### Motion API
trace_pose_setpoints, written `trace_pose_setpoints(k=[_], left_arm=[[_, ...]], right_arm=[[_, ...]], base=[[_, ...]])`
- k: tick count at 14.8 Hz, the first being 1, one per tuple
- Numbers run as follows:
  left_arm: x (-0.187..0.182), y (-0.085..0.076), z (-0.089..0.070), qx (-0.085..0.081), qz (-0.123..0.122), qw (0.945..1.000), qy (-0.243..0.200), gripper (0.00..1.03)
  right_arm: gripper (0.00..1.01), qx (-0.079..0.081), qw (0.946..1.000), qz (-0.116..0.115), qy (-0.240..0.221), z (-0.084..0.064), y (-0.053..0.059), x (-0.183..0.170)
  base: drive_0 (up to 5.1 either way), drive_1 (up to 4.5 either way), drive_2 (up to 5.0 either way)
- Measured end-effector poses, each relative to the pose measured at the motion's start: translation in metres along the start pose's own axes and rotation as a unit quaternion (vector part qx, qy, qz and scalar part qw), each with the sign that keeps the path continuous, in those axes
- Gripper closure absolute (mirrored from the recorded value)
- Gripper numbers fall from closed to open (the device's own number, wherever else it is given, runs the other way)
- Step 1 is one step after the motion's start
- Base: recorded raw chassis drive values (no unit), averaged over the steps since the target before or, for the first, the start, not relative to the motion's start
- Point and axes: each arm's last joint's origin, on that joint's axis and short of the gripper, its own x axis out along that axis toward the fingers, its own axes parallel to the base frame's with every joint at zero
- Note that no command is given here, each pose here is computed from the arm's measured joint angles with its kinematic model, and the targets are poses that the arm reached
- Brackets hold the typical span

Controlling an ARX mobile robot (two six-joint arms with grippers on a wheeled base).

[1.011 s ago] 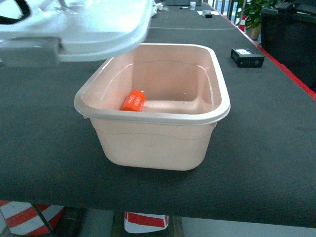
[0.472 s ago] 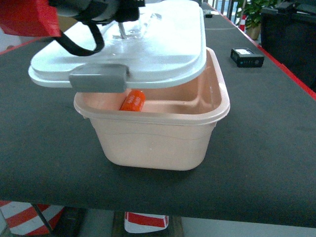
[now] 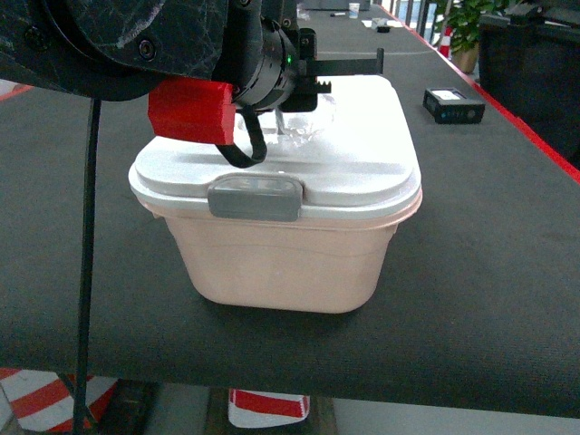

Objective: Pick capacitor and pack into box

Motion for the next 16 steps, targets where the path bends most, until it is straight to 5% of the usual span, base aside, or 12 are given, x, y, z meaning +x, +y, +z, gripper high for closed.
trace_pose_setpoints(k=[8,11,12,16], left_arm=[[0.000,-0.001,0.002,-0.003,-0.010,0.9999,-0.008,0.87],[-0.006,0.000,0.009,-0.008,-0.021,0.9994,-0.025,0.53],[-0.007,0.001,0.010,-0.009,-0.022,0.9994,-0.027,0.50],[-0.033,0.015,0.056,-0.024,-0.018,0.9944,-0.101,0.03]], right_arm=[[0.03,0.000,1.0000,0.000,0.000,0.000,0.000,0.000],[0.03,0.000,1.0000,0.000,0.000,0.000,0.000,0.000],[0.03,0.000,1.0000,0.000,0.000,0.000,0.000,0.000],[0.03,0.000,1.0000,0.000,0.000,0.000,0.000,0.000]], base=[[0.0,0.00,0.0],[0.0,0.00,0.0],[0.0,0.00,0.0],[0.0,0.00,0.0]])
